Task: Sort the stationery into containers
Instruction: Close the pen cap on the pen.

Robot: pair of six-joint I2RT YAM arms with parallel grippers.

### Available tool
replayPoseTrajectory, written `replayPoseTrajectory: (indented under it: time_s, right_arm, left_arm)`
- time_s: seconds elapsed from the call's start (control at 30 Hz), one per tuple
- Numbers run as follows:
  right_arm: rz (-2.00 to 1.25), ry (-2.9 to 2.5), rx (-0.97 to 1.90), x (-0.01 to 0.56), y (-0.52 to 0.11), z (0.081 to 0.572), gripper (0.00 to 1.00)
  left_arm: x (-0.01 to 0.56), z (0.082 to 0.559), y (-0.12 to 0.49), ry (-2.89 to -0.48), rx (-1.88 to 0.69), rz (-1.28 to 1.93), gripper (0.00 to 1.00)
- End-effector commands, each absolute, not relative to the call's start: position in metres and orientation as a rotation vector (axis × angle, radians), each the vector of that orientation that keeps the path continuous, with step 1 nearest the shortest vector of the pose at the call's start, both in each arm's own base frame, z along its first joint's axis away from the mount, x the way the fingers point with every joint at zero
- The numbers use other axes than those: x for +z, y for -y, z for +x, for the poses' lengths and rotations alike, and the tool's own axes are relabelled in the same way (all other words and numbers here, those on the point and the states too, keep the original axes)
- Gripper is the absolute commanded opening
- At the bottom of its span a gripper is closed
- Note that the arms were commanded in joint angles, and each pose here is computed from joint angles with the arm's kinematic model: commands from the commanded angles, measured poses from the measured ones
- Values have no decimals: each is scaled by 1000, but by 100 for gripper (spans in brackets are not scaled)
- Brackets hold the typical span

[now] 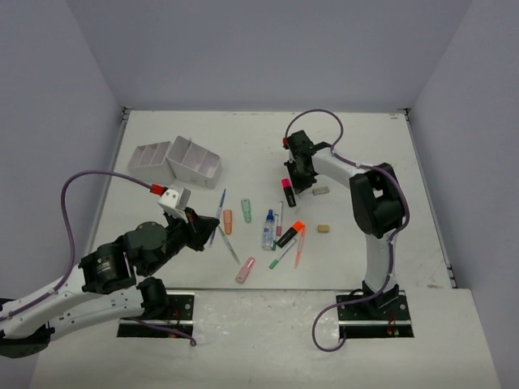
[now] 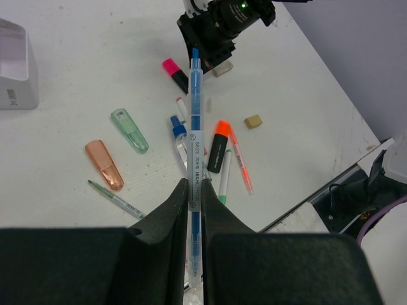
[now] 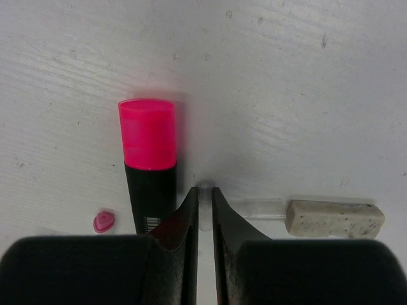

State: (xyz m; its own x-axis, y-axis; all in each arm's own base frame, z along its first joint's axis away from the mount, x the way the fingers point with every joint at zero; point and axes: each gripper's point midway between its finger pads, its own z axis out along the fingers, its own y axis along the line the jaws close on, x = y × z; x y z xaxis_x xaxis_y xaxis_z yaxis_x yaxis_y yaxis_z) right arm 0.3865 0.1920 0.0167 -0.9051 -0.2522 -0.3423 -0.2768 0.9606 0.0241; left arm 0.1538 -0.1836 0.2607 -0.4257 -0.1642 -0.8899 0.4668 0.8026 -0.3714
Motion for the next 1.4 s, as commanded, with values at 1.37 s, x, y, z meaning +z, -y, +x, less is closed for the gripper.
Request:
replayPoseTrajectory:
  time_s: [1.37]
  right_arm:
    - [-386, -1394, 1507, 381, -226, 142, 0]
  left_arm:
    - [323, 99, 335, -1227, -1552, 559, 0]
